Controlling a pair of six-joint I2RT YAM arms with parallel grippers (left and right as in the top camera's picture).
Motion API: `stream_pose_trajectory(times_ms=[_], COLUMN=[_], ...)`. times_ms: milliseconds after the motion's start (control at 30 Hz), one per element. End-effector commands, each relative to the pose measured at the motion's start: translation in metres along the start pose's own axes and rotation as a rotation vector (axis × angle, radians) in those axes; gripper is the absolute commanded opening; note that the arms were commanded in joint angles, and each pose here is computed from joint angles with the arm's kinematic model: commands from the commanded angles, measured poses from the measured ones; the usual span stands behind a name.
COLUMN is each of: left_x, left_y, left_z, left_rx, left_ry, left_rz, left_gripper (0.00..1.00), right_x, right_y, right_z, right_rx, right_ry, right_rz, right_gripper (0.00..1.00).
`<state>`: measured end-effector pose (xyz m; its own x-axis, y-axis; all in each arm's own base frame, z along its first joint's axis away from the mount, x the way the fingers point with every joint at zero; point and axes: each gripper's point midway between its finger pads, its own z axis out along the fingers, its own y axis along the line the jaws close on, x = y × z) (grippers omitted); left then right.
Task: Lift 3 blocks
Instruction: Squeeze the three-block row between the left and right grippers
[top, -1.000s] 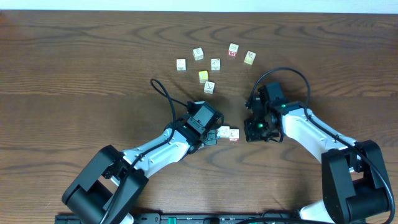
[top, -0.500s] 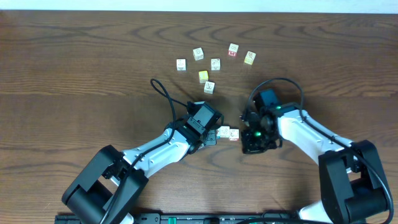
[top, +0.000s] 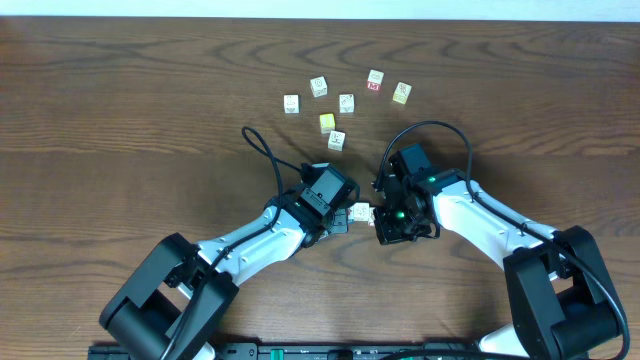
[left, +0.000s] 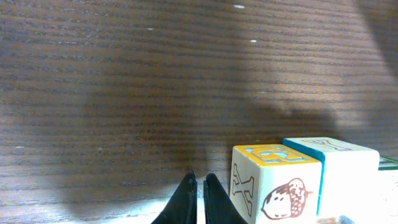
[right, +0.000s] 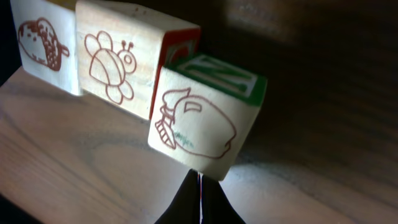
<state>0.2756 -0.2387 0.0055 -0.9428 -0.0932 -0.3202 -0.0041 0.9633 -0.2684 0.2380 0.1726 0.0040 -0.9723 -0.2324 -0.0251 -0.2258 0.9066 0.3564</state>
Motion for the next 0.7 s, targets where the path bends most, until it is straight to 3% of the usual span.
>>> stream_pose_trajectory(times_ms=[0, 667], left_x=[-0.0045, -0.006], left_y=[-0.0006, 0.0008], left_z=[0.0008, 0.0008], left_rx=[-0.01, -0.018], left_ry=[-0.014, -0.022], left_rz=[-0.001, -0.001], left_gripper=[0.08, 0.08], right_x=[-0.0035, -0.009], right_y=[-0.0002, 0.0022], right_z=[-0.001, -0.0011], right_rx=[0.018, 0.008], right_ry=[-0.023, -0.045], right_rz=[-0.003, -0.011], right_gripper=[0.01, 0.01])
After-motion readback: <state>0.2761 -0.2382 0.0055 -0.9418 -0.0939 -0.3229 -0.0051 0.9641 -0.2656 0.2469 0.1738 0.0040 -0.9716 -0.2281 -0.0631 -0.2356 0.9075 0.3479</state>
